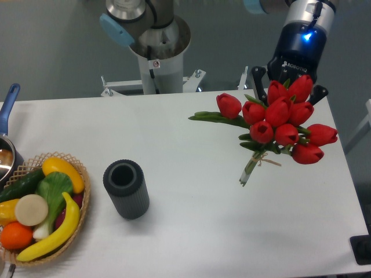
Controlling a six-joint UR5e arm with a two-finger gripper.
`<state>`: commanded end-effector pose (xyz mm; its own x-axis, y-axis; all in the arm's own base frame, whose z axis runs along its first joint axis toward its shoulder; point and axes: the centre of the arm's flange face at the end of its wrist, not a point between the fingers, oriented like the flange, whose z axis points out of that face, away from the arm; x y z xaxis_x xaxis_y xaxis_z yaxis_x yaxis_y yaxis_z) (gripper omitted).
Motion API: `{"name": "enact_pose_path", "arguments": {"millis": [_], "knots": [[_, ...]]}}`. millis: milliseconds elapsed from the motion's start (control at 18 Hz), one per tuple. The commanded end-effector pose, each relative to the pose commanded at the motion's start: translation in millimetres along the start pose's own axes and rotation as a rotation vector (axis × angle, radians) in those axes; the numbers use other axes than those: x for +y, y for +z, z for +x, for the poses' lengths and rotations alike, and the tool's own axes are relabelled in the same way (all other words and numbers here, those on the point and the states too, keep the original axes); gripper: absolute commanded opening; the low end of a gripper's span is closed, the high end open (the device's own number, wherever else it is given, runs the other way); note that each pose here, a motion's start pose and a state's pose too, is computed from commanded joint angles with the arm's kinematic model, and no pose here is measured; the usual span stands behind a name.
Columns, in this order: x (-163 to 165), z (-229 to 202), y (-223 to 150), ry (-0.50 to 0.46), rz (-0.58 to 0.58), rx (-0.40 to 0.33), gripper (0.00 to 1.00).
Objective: Place the flowers on the table
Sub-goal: 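Lift the red tulip bouquet with the gripper and move it toward the table center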
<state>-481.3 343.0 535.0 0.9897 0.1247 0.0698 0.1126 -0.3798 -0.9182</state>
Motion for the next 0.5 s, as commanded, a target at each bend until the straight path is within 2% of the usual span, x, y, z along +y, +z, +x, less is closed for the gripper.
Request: {"name": "enact_pose_path", "arguments": {"millis": [167,333,500], "knots": [[-1,9,-8,0.009,-0.004,-0.016,0.25],[10,14,-15,0.012,-0.083,-0.098,0.24],[20,21,-16,0.018,-0.135,-0.138,0.20]]}}
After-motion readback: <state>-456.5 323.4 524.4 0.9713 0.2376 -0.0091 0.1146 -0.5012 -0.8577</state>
